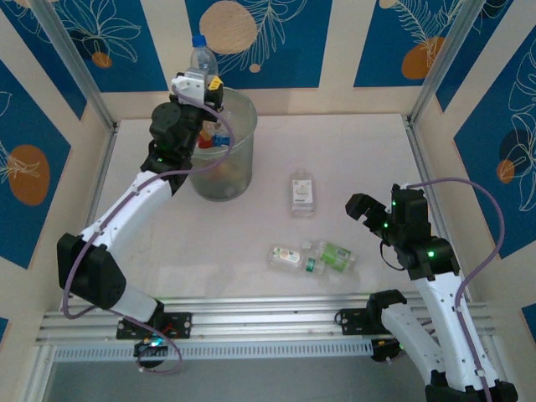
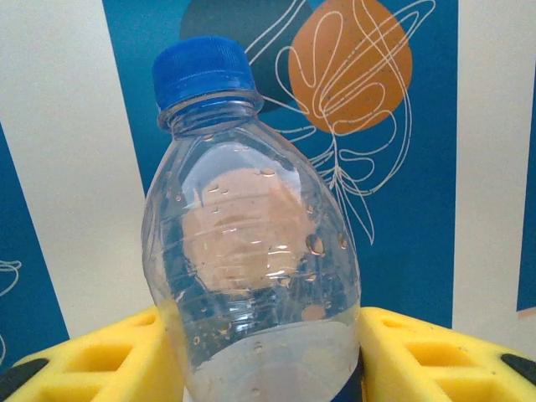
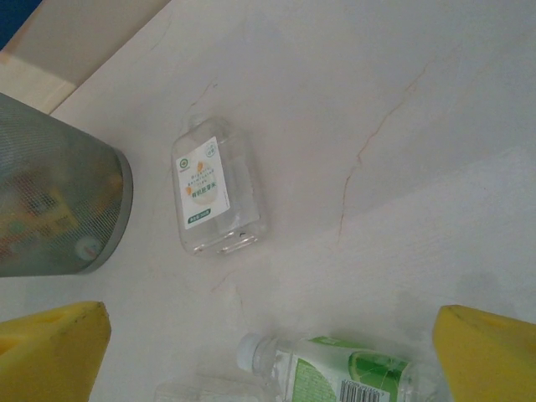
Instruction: Put the plastic bottles in the bin
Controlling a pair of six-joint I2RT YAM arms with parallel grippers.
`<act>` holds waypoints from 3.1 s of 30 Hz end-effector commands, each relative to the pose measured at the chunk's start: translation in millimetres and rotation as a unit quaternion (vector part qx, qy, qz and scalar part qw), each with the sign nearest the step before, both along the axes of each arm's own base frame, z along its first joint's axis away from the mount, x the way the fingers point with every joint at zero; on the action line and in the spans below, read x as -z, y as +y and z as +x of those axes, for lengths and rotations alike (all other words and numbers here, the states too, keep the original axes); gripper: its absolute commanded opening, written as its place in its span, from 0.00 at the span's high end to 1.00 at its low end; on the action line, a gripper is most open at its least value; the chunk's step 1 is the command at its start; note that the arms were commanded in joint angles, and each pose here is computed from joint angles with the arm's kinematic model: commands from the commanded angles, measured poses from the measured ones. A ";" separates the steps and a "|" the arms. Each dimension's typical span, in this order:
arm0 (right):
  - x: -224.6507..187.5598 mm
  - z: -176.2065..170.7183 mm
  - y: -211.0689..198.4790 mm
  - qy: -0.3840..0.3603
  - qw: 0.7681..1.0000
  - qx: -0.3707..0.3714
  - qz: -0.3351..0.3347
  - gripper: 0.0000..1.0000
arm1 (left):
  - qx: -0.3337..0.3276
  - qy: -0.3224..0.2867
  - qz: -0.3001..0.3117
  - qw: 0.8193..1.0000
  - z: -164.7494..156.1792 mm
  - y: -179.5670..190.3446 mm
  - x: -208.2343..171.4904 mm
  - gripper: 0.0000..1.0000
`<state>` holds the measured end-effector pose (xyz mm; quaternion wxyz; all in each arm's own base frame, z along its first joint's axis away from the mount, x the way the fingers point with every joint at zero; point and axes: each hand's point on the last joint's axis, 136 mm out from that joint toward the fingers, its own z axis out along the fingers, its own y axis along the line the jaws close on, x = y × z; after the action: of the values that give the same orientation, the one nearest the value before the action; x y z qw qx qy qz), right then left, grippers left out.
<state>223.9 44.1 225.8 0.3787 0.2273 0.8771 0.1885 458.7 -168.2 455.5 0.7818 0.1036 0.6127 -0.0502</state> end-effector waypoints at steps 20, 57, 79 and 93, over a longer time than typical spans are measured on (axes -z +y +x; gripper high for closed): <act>-14.3 -2.3 4.5 -0.023 1.000 -0.013 0.000 0.01 | 0.032 0.019 -0.044 0.998 -4.4 -0.6 43.8 0.47; -15.2 -0.7 4.9 -0.027 1.000 -0.013 -0.004 0.01 | 0.063 0.106 -0.010 0.992 7.7 -18.7 90.7 0.27; -16.6 3.1 9.6 -0.025 0.999 -0.022 -0.001 0.01 | 0.065 0.242 -0.073 0.965 86.0 -53.6 45.0 0.28; -16.7 2.1 8.2 -0.025 0.999 -0.021 -0.008 0.01 | 0.029 0.278 -0.031 0.960 119.7 -64.9 82.8 0.28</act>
<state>224.6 52.5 228.9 0.3809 0.2102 0.8790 0.1952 579.8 -237.3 357.9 0.5706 0.0788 0.8061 -0.1357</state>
